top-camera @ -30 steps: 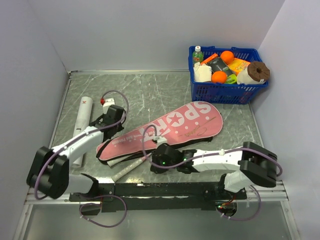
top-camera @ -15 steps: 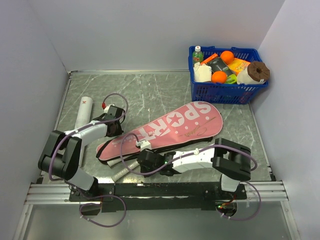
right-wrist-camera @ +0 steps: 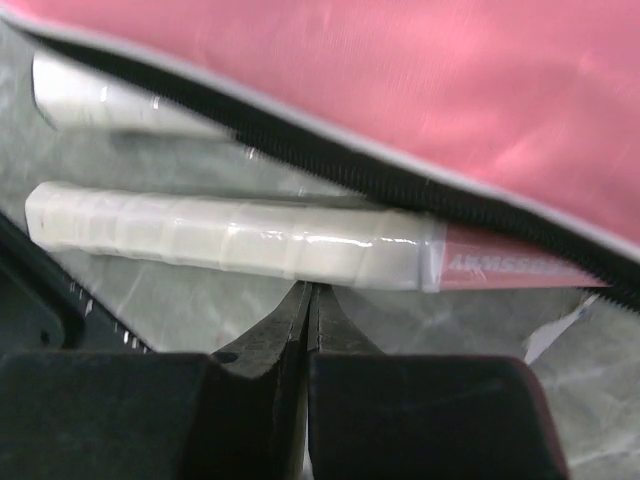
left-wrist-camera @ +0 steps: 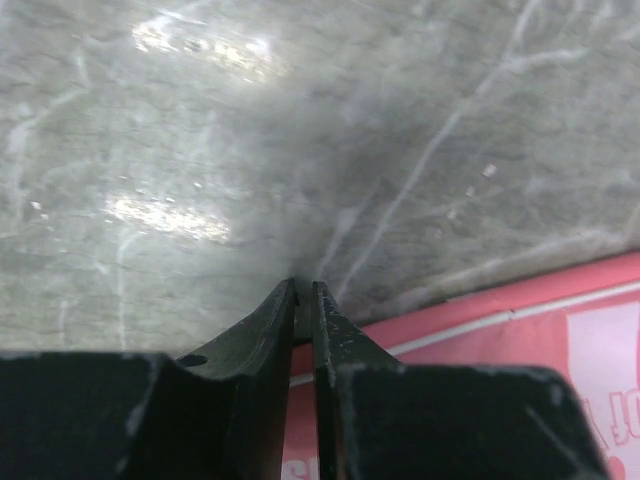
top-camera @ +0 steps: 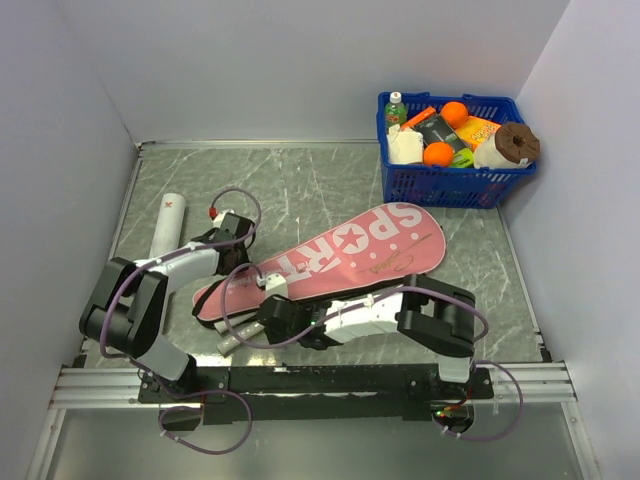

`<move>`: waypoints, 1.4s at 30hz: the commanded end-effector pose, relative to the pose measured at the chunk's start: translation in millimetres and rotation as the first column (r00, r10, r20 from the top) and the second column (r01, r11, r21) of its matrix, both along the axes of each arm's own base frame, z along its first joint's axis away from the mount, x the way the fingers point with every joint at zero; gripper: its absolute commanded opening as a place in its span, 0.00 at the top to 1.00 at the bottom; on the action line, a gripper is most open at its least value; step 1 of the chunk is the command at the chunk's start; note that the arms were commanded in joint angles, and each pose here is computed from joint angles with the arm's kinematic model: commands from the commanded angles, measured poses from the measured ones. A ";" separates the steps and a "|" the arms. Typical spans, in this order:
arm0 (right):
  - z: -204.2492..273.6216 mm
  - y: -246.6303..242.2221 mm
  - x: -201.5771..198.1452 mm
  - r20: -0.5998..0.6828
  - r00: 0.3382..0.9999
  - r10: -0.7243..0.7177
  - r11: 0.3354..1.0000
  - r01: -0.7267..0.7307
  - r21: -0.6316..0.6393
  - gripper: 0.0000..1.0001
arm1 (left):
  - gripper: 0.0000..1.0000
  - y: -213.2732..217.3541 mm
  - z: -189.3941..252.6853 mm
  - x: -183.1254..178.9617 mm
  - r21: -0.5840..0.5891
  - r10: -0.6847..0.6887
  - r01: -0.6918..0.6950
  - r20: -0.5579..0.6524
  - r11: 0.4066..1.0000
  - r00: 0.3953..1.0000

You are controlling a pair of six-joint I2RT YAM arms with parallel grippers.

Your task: Pack up the badminton gear

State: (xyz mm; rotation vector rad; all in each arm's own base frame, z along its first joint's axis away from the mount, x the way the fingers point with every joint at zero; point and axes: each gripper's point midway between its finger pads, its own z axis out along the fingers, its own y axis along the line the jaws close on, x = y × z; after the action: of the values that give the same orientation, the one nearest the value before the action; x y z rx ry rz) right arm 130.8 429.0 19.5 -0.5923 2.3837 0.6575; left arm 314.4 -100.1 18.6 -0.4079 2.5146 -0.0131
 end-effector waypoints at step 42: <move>56.7 -26.7 164.9 0.265 0.862 -0.431 0.902 0.408 0.139 1.00 | 0.84 -31.9 -42.2 -69.1 -0.041 -0.145 0.139 -0.198 0.989 0.970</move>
State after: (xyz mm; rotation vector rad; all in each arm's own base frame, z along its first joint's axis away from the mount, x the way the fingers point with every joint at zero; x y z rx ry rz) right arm 250.1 413.0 41.8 -0.2558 2.2238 0.4800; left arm 314.8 -145.5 18.7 -0.3021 2.4659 -0.1629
